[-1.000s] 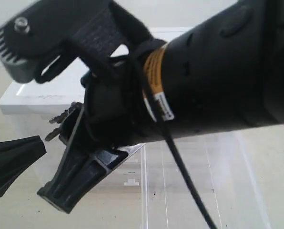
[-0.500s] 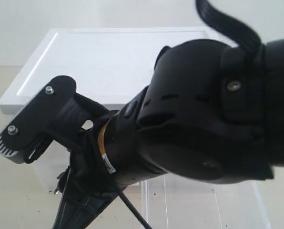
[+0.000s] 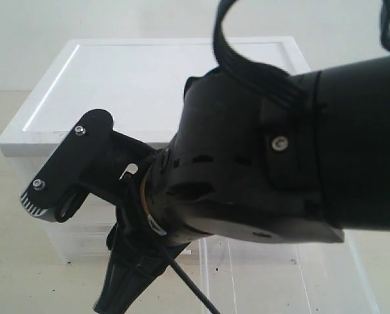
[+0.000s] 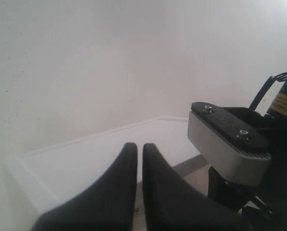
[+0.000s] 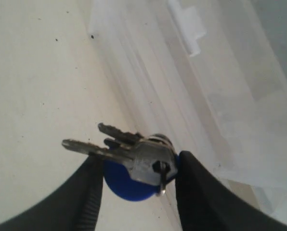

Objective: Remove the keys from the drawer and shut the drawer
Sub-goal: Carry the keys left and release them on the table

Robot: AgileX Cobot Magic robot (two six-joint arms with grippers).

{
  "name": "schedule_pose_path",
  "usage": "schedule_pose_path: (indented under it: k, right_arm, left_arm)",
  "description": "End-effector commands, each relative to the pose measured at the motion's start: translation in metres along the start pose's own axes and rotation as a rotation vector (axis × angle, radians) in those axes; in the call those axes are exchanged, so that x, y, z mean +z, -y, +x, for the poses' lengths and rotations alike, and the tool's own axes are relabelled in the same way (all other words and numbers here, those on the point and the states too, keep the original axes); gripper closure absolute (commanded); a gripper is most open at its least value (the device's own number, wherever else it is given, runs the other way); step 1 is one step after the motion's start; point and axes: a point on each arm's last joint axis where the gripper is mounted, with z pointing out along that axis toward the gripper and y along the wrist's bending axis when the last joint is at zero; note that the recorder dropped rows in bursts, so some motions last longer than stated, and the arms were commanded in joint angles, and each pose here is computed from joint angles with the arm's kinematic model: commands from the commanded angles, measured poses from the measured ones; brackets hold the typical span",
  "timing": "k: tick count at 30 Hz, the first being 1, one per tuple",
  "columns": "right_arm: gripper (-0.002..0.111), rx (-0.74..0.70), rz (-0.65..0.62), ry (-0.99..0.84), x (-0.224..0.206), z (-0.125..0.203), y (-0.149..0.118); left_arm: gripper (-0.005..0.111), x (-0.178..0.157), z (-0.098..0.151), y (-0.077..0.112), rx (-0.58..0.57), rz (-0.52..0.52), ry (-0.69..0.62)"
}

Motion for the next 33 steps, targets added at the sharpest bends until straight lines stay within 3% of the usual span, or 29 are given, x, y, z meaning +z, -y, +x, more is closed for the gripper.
schedule_pose_path:
  k: [1,12,17,19,27,33]
  right_arm:
    - [0.108,0.018,0.019,-0.007,-0.003,0.000,0.003]
    - [0.105,0.018,0.018,-0.005,-0.003,0.000,0.002]
    - [0.067,0.002,0.035,0.004,-0.003,-0.001,0.004]
    - [0.059,0.015,0.060,0.013,-0.004,-0.001,0.006]
    - [0.061,0.023,0.096,0.039,-0.009,-0.008,0.012]
    - [0.065,0.068,0.113,0.122,-0.046,-0.015,0.024]
  left_arm:
    - [0.102,-0.001,0.001,-0.001,-0.015,-0.013,-0.007]
    - [0.102,-0.001,0.002,-0.001,-0.019,-0.015,-0.012]
    - [0.102,-0.001,0.002,-0.001,-0.025,-0.013,-0.014]
    - [0.102,-0.001,0.002,-0.001,-0.022,-0.012,-0.016]
    - [0.102,-0.001,0.004,0.005,-0.043,0.044,-0.036]
    - [0.102,-0.003,0.009,0.020,-0.025,0.211,-0.097]
